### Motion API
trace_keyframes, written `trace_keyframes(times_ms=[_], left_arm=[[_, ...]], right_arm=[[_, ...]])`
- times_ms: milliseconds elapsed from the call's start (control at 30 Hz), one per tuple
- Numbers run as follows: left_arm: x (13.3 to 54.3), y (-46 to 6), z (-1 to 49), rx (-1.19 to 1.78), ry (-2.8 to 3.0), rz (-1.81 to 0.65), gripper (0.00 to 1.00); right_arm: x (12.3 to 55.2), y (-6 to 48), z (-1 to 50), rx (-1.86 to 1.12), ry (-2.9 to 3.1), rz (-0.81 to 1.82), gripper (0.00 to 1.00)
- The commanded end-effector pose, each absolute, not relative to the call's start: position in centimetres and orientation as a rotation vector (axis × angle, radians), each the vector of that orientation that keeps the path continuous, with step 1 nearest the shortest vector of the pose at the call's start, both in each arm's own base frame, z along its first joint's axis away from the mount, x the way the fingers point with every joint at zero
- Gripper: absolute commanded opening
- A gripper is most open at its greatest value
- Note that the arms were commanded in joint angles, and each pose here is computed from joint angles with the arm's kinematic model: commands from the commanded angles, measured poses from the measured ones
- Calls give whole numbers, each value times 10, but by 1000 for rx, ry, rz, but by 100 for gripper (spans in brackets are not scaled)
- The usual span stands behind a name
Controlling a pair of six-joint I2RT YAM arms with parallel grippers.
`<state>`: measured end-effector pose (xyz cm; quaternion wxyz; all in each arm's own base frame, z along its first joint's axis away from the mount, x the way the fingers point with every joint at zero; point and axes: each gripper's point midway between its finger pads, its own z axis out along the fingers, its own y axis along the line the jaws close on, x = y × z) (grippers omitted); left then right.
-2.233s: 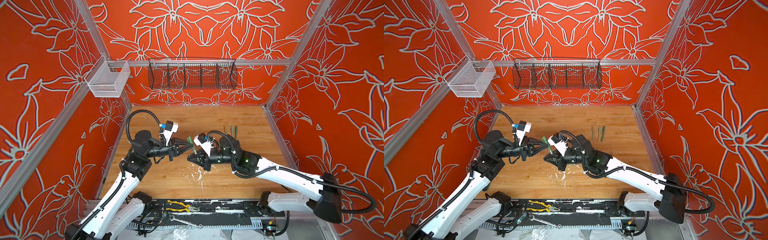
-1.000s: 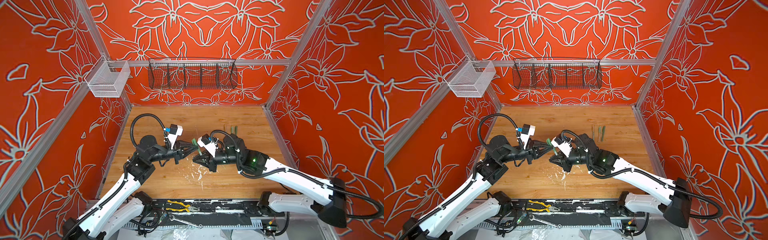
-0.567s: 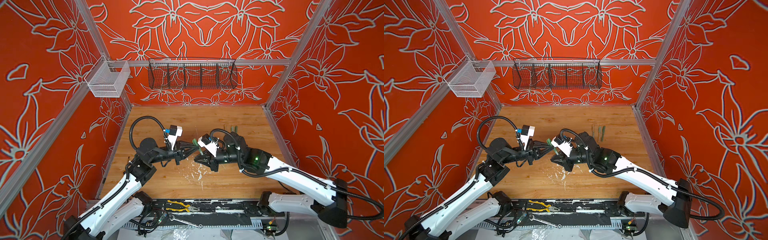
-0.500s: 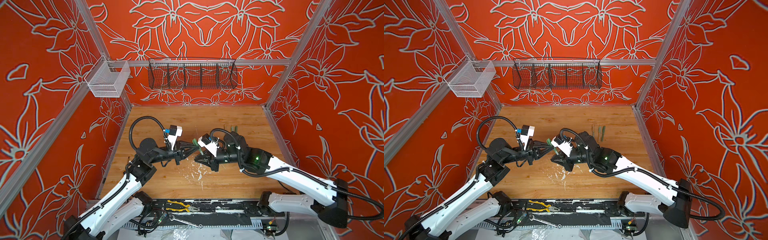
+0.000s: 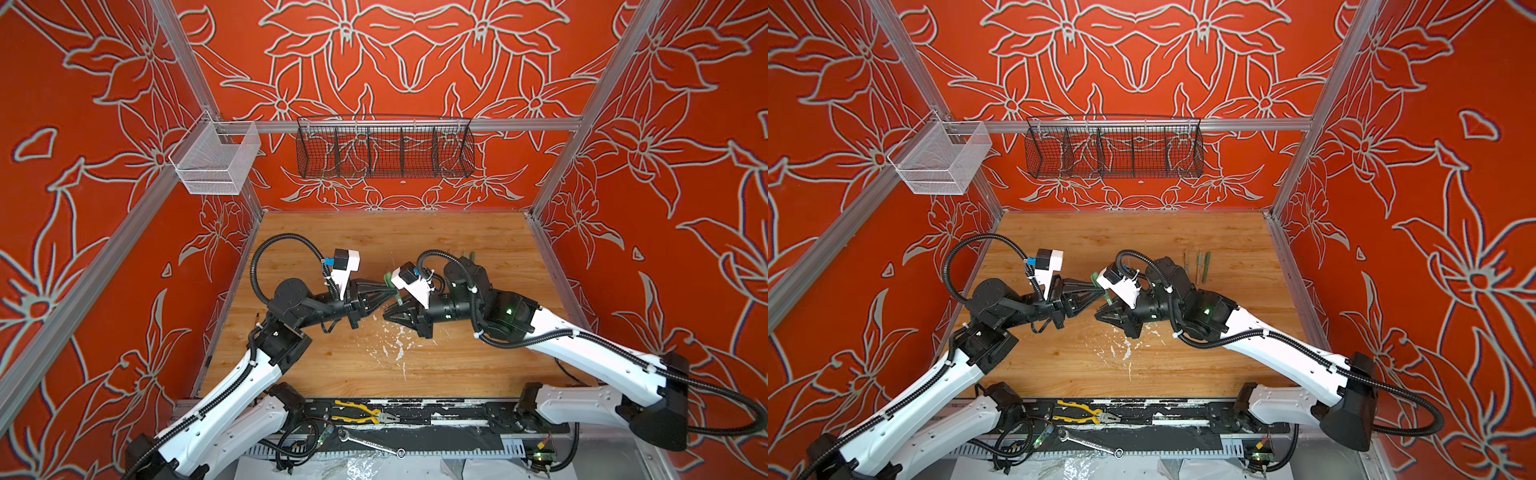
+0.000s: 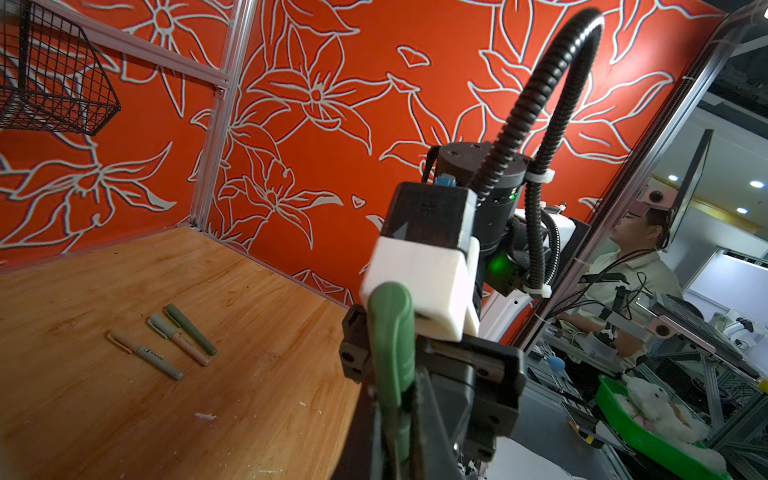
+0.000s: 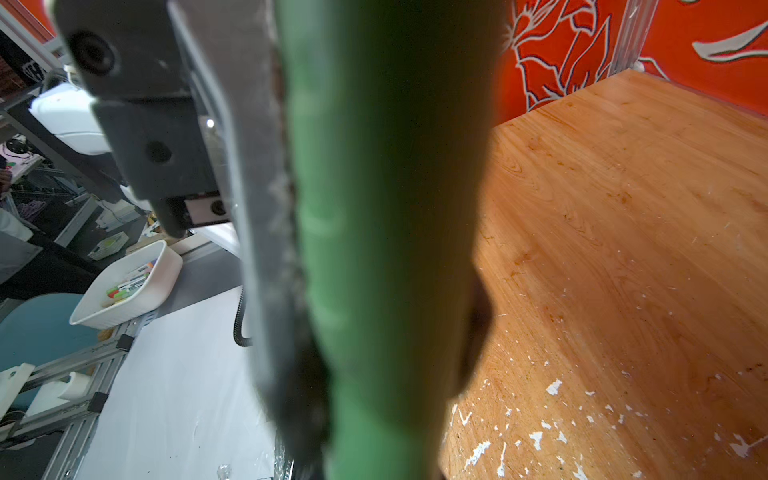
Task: Insert pens into pen caps
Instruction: Put on the pen cap to the pen.
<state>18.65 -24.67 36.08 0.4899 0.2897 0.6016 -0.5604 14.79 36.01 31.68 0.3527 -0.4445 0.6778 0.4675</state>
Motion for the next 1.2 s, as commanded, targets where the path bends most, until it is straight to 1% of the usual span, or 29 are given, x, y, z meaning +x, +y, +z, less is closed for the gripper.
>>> trace_keyframes(times_ms=[0,233,333,367,433,467,567,633,700,867,967,1067,1167], left_arm=[[161,-261,257,776,1877,-1501,0],[163,-261,270,775,1840,-1489,0],[165,-261,270,769,1845,-1475,0],[165,-260,270,763,1848,-1467,3],[167,-259,272,752,1845,-1454,19],[167,-258,275,749,1839,-1448,31],[168,-254,282,735,1817,-1429,57],[169,-251,285,722,1810,-1411,67],[170,-245,288,704,1798,-1386,73],[169,-234,302,681,1735,-1388,80],[159,-231,315,713,1672,-1420,84],[151,-229,321,749,1644,-1419,91],[147,-229,328,774,1632,-1419,92]], right_arm=[[128,360,456,-1071,1173,1332,0],[128,358,417,-1072,1313,1355,0],[127,356,408,-1062,1339,1373,0],[127,356,405,-1060,1346,1376,0],[127,355,400,-1059,1365,1374,0],[128,355,395,-1059,1381,1370,0],[131,355,382,-1055,1431,1348,0],[133,355,375,-1054,1454,1335,0],[134,354,368,-1053,1480,1325,0],[132,356,356,-1087,1513,1329,0],[128,358,348,-1118,1520,1344,0],[117,358,349,-1164,1482,1398,0],[106,361,349,-1226,1457,1467,0]])
